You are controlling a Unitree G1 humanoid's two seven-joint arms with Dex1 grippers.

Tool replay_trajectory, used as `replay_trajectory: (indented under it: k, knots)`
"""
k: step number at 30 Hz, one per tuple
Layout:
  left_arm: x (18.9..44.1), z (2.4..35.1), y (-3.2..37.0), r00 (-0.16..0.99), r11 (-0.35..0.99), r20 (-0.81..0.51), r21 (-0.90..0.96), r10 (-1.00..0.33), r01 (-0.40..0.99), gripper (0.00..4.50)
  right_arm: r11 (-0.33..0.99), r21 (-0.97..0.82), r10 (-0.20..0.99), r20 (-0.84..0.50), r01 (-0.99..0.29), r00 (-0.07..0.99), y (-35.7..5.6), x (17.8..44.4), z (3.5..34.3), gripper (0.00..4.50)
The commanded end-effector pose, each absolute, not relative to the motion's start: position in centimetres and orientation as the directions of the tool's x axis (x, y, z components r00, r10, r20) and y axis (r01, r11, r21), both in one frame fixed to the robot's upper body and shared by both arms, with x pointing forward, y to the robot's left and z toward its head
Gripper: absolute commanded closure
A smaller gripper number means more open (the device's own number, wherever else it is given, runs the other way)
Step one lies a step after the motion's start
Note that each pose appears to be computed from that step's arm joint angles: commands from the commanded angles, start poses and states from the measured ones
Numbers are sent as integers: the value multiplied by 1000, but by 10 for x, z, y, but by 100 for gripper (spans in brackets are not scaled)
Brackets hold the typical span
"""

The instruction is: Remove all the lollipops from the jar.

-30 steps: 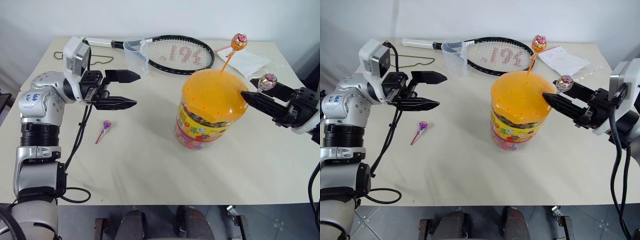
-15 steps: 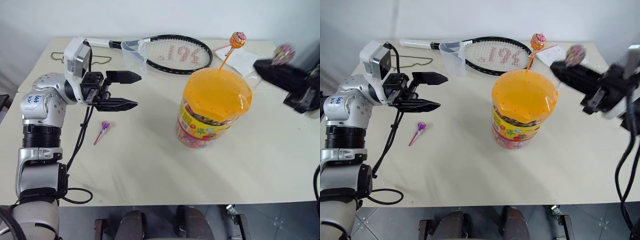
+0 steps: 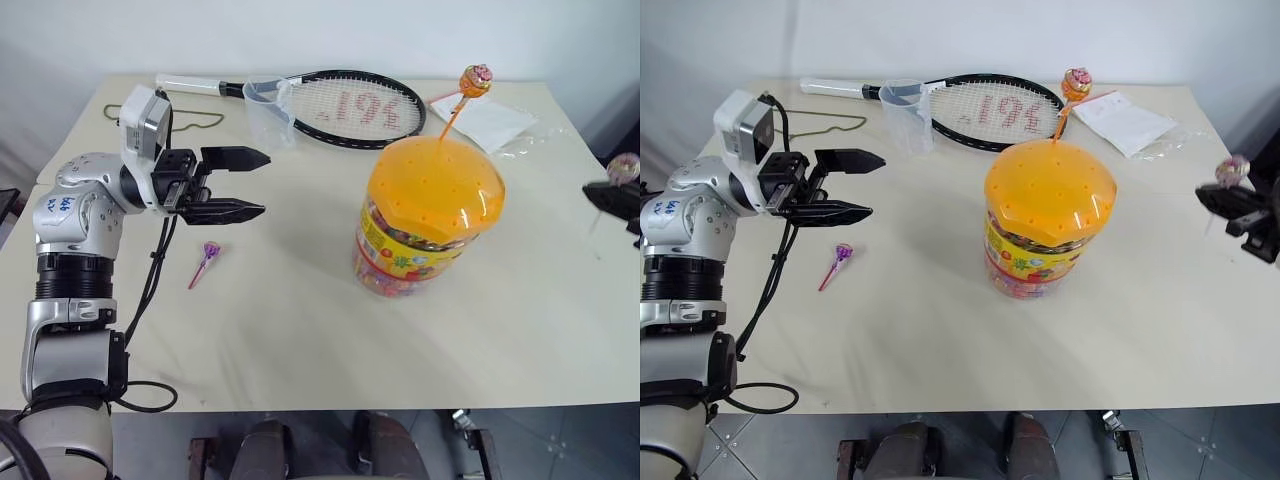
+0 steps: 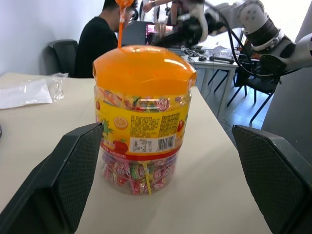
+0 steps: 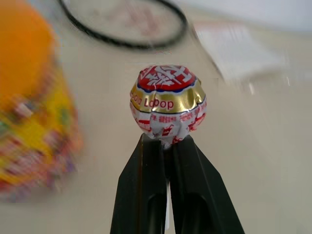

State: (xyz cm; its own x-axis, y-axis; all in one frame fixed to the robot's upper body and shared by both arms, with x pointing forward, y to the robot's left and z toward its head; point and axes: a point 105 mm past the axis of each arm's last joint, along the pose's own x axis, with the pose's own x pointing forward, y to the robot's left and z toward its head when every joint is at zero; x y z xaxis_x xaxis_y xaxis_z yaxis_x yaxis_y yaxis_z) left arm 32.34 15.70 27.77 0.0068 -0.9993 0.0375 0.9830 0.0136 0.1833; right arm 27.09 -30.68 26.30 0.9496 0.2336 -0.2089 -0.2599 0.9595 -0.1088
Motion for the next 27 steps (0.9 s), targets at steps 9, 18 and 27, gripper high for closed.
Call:
replay_trajectory:
  k: [9,18,27]
  knots:
    - [309,284,168,-9,1,40,243,-999,970,0,999,-27,17,-568,-39,823,-347,298,147,447]
    - [306,284,171,5,13,35,248,-999,969,0,999,-35,-6,-585,-18,811,-357,309,134,372]
    - [306,283,168,-9,3,45,248,-999,969,0,996,-67,13,-519,-56,855,-347,292,165,80]
